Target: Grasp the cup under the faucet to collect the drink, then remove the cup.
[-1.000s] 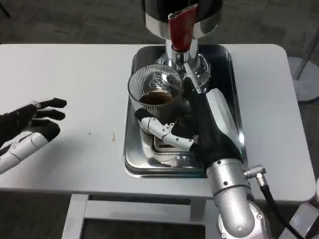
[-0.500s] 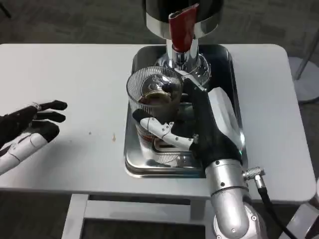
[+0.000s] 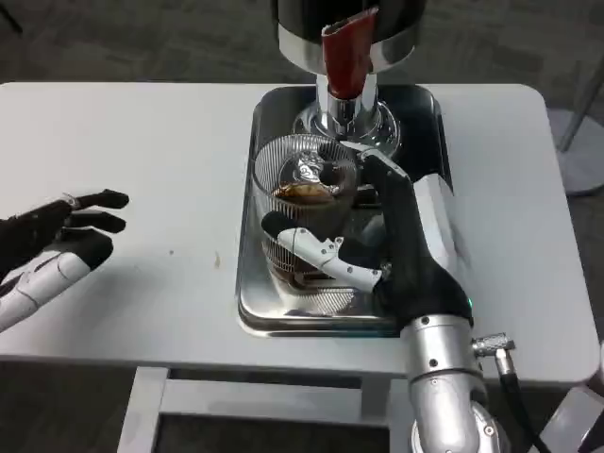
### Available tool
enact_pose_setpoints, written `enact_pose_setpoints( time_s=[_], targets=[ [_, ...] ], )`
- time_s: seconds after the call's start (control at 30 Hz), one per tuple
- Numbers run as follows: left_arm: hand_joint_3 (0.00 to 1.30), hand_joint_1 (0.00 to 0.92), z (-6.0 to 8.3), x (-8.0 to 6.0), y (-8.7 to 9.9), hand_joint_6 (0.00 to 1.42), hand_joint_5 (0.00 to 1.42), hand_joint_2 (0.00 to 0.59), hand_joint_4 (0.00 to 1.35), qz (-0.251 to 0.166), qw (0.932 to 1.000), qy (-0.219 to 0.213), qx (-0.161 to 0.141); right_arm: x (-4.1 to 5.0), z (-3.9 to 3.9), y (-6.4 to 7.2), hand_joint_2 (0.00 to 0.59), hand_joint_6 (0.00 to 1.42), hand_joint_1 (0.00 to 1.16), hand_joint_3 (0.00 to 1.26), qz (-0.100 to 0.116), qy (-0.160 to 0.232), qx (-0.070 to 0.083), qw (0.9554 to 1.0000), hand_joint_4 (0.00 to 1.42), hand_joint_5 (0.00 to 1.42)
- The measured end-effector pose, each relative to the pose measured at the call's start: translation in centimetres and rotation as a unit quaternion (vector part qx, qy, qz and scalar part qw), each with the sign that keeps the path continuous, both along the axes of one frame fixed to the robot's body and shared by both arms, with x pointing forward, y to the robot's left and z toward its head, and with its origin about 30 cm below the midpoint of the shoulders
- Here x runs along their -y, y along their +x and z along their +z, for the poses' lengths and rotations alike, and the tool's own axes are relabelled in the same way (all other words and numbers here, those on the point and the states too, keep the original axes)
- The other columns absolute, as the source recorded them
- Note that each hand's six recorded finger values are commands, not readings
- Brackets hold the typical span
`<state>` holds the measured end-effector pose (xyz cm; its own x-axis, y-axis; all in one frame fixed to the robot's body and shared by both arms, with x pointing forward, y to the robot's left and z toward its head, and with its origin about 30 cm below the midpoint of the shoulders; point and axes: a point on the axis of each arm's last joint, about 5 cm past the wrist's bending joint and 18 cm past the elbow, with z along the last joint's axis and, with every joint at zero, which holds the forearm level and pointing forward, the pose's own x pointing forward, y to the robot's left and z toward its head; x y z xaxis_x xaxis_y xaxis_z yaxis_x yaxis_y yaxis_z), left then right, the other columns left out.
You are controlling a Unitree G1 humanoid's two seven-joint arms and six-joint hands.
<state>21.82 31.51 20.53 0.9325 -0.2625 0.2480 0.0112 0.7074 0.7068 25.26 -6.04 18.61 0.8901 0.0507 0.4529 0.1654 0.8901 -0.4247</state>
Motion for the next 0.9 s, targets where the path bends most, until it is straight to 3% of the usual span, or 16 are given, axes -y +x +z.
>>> enact_pose_setpoints(
  time_s=[0.3,0.53,0.9],
  targets=[
    [0.28,0.0,0.3,0.3,-0.1,0.33,0.34,0.091,0.33,-0.007,0.9999,0.005,0.008,0.69,-0.64,-0.4,0.25,1.27,0.69,0.6,-0.02,0.017,0.01,0.9996,0.74,0.83],
    [0.28,0.0,0.3,0.4,-0.2,0.33,0.34,0.091,0.33,-0.009,0.9999,0.007,0.009,1.21,-0.89,-0.8,0.24,1.42,0.7,0.74,-0.032,0.024,0.014,0.9991,0.88,1.02],
    [0.28,0.0,0.5,0.5,-0.3,0.33,0.34,0.091,0.33,-0.013,0.9998,0.01,0.013,2.54,-1.13,-1.6,0.229,1.42,0.75,0.87,-0.045,0.019,0.017,0.9986,0.99,1.18]
  ],
)
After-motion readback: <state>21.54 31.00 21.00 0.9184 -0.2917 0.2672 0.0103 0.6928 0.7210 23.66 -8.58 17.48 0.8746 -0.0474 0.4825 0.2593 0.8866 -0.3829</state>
